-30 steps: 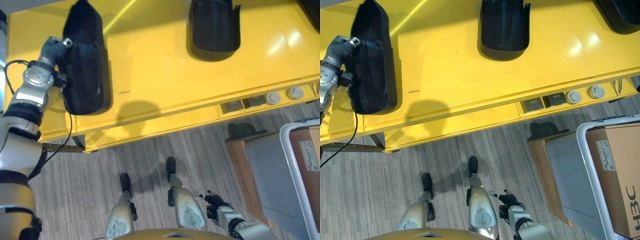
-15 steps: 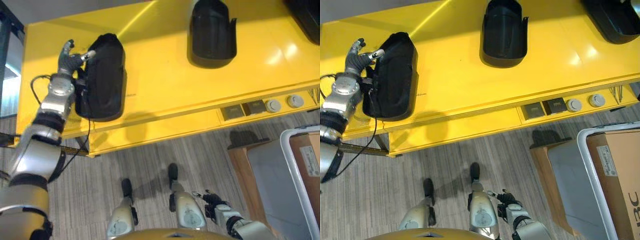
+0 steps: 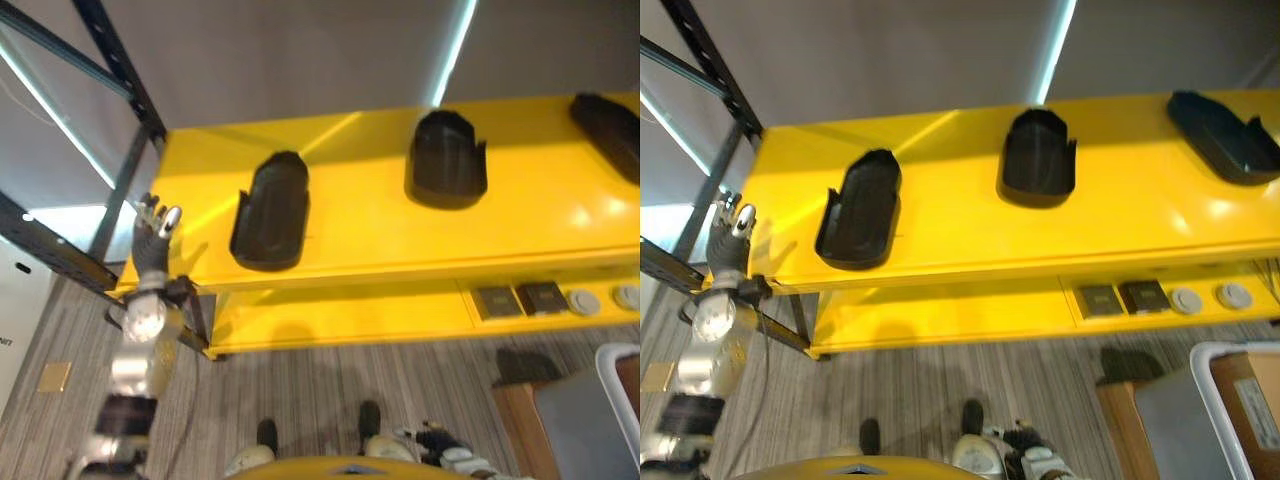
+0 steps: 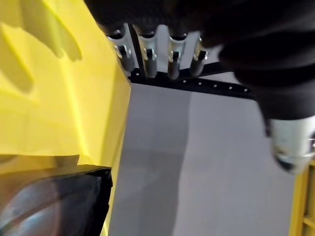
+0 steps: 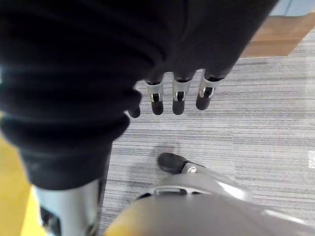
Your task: Move parts from the plastic box to the shelf.
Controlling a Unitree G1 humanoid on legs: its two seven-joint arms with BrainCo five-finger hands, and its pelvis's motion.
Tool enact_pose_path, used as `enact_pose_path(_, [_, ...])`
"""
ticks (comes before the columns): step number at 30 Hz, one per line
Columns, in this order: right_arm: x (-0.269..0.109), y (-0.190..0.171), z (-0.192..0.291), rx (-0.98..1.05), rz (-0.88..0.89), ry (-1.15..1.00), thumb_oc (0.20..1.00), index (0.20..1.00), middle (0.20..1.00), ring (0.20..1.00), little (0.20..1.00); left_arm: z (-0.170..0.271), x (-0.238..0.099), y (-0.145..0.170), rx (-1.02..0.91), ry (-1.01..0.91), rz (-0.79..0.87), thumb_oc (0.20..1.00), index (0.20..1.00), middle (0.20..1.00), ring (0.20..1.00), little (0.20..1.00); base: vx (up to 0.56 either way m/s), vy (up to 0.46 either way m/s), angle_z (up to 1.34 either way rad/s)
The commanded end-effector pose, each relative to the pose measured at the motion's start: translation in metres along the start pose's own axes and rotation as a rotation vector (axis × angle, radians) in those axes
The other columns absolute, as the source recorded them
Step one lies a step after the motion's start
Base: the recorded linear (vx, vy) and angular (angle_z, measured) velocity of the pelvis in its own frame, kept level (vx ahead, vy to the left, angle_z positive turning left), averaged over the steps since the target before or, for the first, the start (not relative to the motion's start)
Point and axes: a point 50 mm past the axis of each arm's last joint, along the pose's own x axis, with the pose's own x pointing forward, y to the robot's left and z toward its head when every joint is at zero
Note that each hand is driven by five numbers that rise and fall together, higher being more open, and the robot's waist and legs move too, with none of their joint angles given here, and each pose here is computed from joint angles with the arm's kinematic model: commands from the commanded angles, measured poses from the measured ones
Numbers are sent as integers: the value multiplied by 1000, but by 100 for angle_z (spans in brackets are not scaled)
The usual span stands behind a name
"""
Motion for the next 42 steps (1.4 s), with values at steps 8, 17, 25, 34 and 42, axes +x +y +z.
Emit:
enact_pose_path(8, [-4, 39, 3, -100, 130, -24, 1000, 1000, 1000, 1000, 1000, -9, -52, -50, -97, 66, -533, 200, 200, 200, 200, 200, -3, 29, 17])
enact_pose_path(17, [-4, 41, 4, -98, 127, -39, 1000, 1000, 1000, 1000, 1000, -26, -64, -45, -85, 194, -583, 200, 200, 200, 200, 200, -7, 12, -1])
enact_pose_path(25, [-5, 33, 4, -41, 85, -71, 1000, 1000, 1000, 1000, 1000, -10, -21, -46, 13, 40, -494, 200, 200, 200, 200, 200, -80, -8, -19])
enact_pose_path(34, [-3, 26, 15, -6, 58, -115, 1000, 1000, 1000, 1000, 1000, -1, 12, -39, 27, -40, -341, 200, 200, 200, 200, 200, -73, -2, -22])
enact_pose_path(42, [-3, 29, 26, -3, 54, -150, 1000, 1000, 1000, 1000, 1000, 11, 36, -43, 27, -105, -256, 200, 200, 200, 200, 200, -11, -5, -2])
